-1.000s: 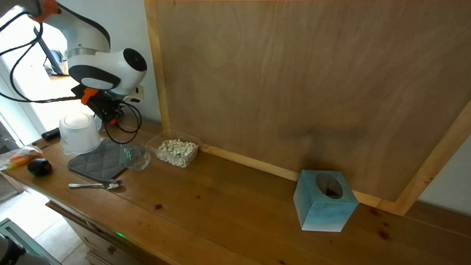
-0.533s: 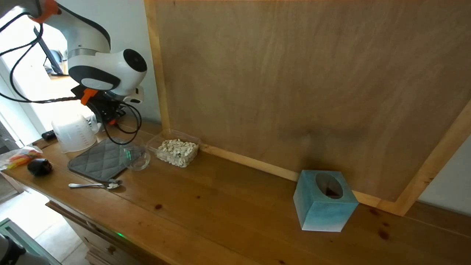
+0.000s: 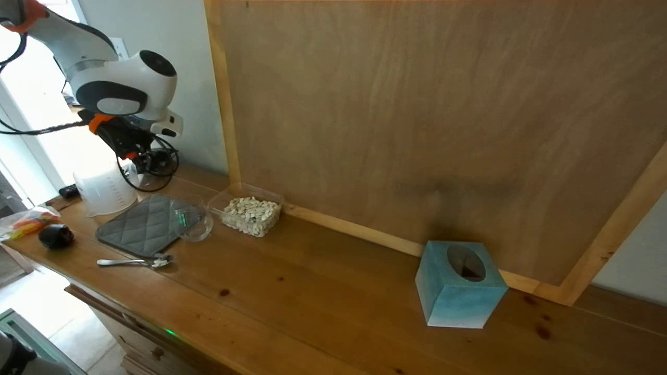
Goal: Turn the clear jug over rand put it on the grey potholder
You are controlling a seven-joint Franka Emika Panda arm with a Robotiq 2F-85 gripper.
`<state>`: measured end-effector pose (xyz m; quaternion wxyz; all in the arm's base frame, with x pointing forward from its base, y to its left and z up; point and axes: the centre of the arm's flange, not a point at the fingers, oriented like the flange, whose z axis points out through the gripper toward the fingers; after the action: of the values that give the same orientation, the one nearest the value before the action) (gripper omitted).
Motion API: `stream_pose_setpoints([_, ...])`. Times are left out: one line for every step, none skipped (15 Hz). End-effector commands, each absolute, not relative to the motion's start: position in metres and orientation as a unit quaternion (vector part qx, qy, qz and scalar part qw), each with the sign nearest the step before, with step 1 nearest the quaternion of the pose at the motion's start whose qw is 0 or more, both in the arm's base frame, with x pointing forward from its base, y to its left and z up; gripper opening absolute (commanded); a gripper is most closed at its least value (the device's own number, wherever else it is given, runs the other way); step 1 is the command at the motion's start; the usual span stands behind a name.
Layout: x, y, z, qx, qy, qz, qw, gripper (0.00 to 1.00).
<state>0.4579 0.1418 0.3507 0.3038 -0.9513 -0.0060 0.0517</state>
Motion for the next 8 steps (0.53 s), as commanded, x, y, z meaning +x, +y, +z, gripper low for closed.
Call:
stream_pose_setpoints([0.48,0.198,0.354,-0.969,0.008,0.102,0.225,1.0])
stream_pose_setpoints([0.483,0.21,0.353,-0.973,0.01,0.111,0.204,1.0])
stream_pose_setpoints([0.487,0.22,0.354,-0.976,0.008,0.115,0.185,1.0])
stream_pose_setpoints([0.489,0.23,0.354,-0.978,0.006,0.118,0.171,1.0])
stream_pose_setpoints([0.492,0.238,0.355,-0.981,0.002,0.116,0.156,1.0])
stream_pose_setpoints([0.496,0.244,0.356,-0.983,-0.003,0.113,0.142,1.0])
stream_pose_setpoints([0.499,0.249,0.357,-0.985,-0.008,0.112,0.13,1.0])
stream_pose_setpoints([0.504,0.253,0.358,-0.986,-0.012,0.111,0.122,1.0])
